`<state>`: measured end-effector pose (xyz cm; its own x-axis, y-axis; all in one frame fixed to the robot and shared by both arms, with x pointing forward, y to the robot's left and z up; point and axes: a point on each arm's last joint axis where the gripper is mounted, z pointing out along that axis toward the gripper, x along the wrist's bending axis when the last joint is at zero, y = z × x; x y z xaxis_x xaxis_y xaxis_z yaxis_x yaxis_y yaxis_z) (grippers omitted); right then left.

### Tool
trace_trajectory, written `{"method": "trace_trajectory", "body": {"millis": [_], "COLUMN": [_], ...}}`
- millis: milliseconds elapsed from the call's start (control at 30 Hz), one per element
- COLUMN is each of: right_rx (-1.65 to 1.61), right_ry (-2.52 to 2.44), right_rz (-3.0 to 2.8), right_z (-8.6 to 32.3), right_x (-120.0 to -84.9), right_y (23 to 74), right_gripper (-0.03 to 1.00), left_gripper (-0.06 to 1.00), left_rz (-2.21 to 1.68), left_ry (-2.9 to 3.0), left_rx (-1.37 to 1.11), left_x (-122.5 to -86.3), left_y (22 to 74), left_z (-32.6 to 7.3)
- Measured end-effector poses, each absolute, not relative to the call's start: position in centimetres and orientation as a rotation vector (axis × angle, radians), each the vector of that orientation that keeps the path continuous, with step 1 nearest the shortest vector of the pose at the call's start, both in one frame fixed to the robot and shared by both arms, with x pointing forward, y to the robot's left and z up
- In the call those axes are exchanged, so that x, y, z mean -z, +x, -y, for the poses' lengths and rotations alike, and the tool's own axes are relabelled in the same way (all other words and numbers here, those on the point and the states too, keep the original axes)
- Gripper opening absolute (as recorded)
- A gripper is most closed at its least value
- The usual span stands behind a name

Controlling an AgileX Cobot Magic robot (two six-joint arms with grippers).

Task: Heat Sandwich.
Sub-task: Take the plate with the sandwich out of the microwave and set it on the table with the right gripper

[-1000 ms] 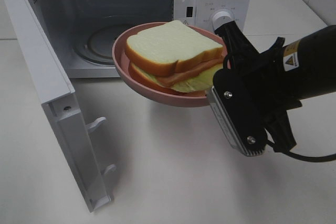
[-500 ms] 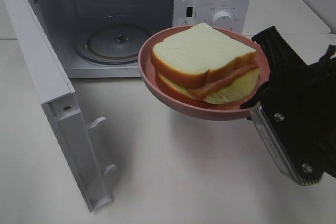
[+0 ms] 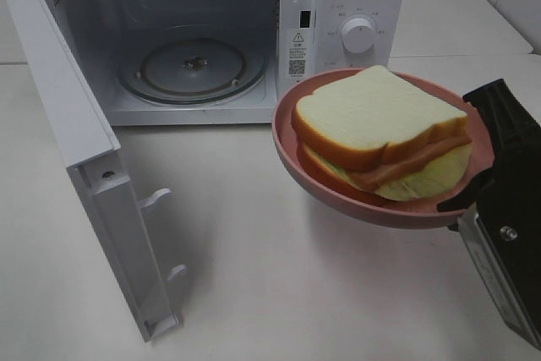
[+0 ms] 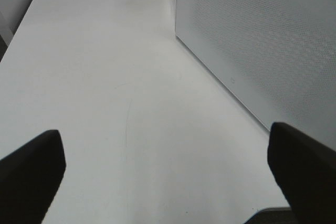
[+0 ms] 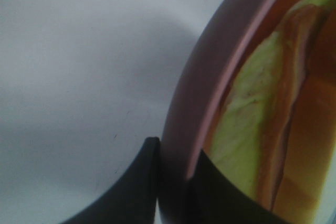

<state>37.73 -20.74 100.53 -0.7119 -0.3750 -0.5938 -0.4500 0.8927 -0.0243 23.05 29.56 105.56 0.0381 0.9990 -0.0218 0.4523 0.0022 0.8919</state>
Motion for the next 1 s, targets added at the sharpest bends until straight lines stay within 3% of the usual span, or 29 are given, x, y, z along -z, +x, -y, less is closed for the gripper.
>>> {"method": "trace_trajectory", "body": {"millis": [1000], "right_rx": [0.059], "right_ry": [0.021], "right_rz": [-2.478], "right_z": [23.6], "right_x": [-100.5], "right_y": [38.3], "right_gripper": [0.11], "left_gripper": [0.99], "left_rz": [-1.517], "left_ry": [1.555], "left_rx": [-0.908], "left_x": [-105.6], "left_y": [23.1], "left_z": [-29.6]}}
